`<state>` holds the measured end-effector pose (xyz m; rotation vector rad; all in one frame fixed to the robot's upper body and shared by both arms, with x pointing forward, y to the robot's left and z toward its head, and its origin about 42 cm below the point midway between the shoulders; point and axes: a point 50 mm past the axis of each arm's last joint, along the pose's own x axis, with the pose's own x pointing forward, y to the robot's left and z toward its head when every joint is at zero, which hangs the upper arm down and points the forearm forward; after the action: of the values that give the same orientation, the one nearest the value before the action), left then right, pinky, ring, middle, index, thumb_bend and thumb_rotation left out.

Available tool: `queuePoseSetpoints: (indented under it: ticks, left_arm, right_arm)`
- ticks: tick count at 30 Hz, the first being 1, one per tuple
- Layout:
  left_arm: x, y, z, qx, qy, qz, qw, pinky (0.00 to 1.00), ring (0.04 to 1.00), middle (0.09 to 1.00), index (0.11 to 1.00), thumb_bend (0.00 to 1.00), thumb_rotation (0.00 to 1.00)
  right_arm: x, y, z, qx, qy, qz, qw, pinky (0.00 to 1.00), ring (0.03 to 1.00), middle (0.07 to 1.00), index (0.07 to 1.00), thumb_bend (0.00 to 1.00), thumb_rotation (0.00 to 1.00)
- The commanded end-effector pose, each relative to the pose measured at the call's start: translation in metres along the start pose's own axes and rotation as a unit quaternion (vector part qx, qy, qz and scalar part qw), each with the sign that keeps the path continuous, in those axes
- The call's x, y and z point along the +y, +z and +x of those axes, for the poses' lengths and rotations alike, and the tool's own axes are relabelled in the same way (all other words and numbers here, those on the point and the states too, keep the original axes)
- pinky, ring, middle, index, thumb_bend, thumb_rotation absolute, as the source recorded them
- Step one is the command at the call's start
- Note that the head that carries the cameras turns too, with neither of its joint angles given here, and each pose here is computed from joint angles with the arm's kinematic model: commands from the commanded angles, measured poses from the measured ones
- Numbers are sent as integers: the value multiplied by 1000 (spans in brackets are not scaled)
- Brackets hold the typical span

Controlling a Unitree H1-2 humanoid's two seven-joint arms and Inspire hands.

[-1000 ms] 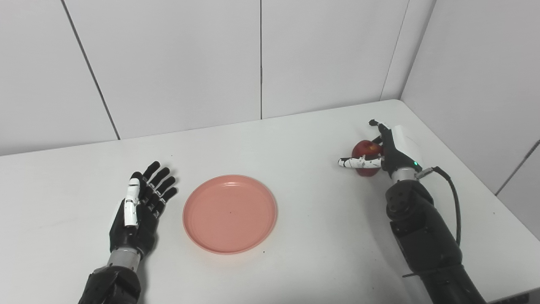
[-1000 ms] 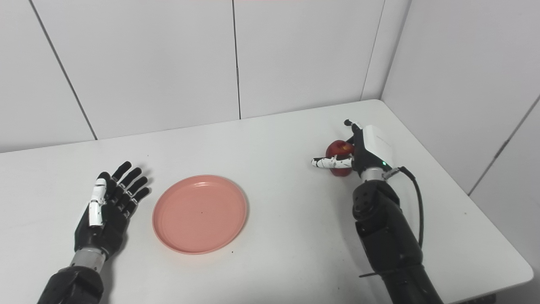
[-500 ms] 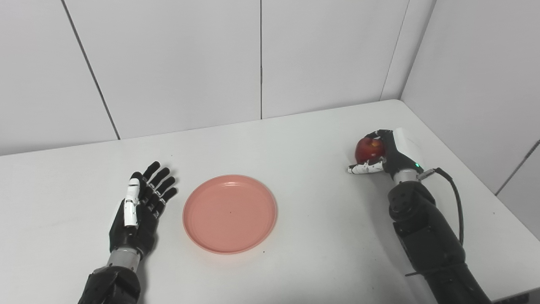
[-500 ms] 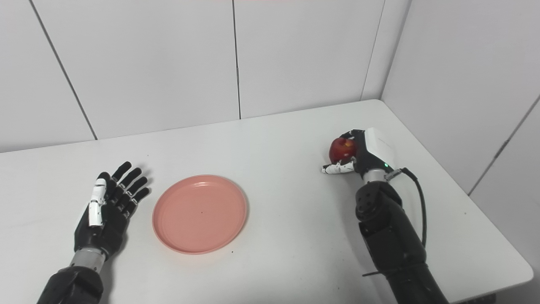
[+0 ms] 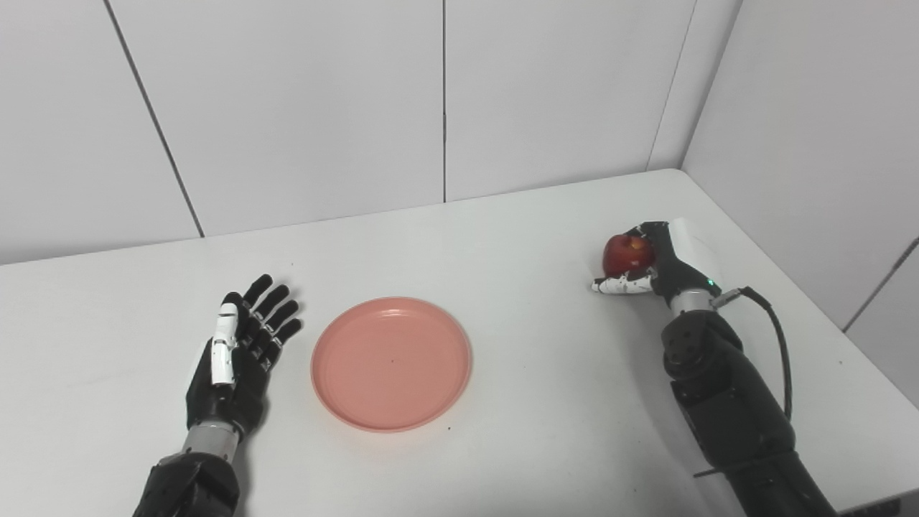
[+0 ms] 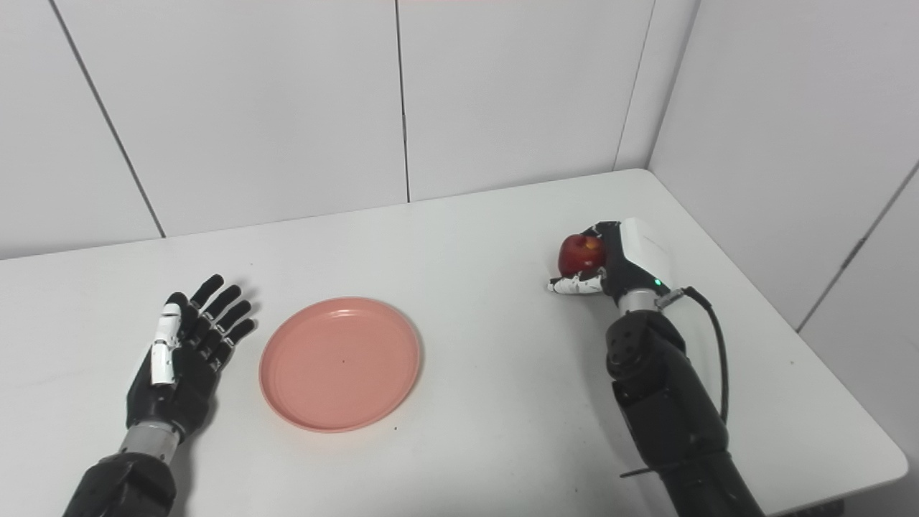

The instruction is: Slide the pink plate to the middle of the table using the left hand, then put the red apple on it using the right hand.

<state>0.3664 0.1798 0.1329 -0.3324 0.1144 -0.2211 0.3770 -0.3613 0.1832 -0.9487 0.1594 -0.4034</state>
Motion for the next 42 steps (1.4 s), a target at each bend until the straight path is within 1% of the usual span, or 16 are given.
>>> queuePoseSetpoints:
  ticks: [1,7,13,17,20,24,29,33,36,37,38,39,42]
  left_arm:
    - [-1,-1,0,11,-1,3,1000,856,861,871,858,376,1000]
    - [-2,-2,1,10,0,4,1000,853,859,868,855,378,1000]
    - [-4,-3,1,9,0,3,1000,847,858,866,852,379,1000]
    - [-6,-4,1,8,0,5,1000,845,859,869,854,380,1000]
    - [-8,-4,2,7,0,7,1000,845,859,868,852,381,1000]
    - [-10,-4,2,7,1,7,1000,839,856,865,849,380,1000]
    - [-13,-5,2,5,3,5,1000,840,856,866,850,379,1000]
    - [-16,-5,1,5,7,7,1000,832,848,859,843,380,1000]
    - [-19,-5,1,5,10,9,1000,828,844,855,841,383,1000]
    - [-20,-5,1,5,10,9,1000,829,845,856,842,385,1000]
    - [-21,-6,1,4,11,7,1000,829,845,856,842,386,1000]
    - [-22,-6,2,4,11,5,1000,831,846,856,843,386,1000]
    - [-25,-6,1,3,10,-1,1000,839,848,858,844,385,1000]
  right_arm:
    - [-27,21,7,-54,-58,3,997,356,448,509,486,515,126]
    - [-38,39,-1,-70,-75,22,994,369,455,516,486,516,129]
    - [-46,60,-10,-97,-79,39,991,378,456,508,486,514,127]
    - [-49,76,-16,-124,-73,50,988,368,446,498,486,513,126]
    - [-49,86,-20,-135,-65,61,987,367,444,495,486,512,126]
    - [-46,104,-27,-159,-57,58,984,392,462,510,486,514,127]
    - [-39,122,-33,-193,-49,57,978,366,444,500,486,514,126]
    - [-31,138,-38,-209,-40,57,975,339,424,488,486,515,127]
    - [-23,151,-43,-234,-27,68,970,323,410,484,486,515,127]
    - [-21,153,-44,-240,-24,71,968,281,379,471,486,515,127]
    - [-18,157,-45,-247,-20,73,966,267,368,466,486,515,127]
    - [-16,160,-46,-252,-17,73,965,294,387,471,485,515,128]
    - [-7,172,-53,-268,-7,74,961,327,408,476,485,516,128]
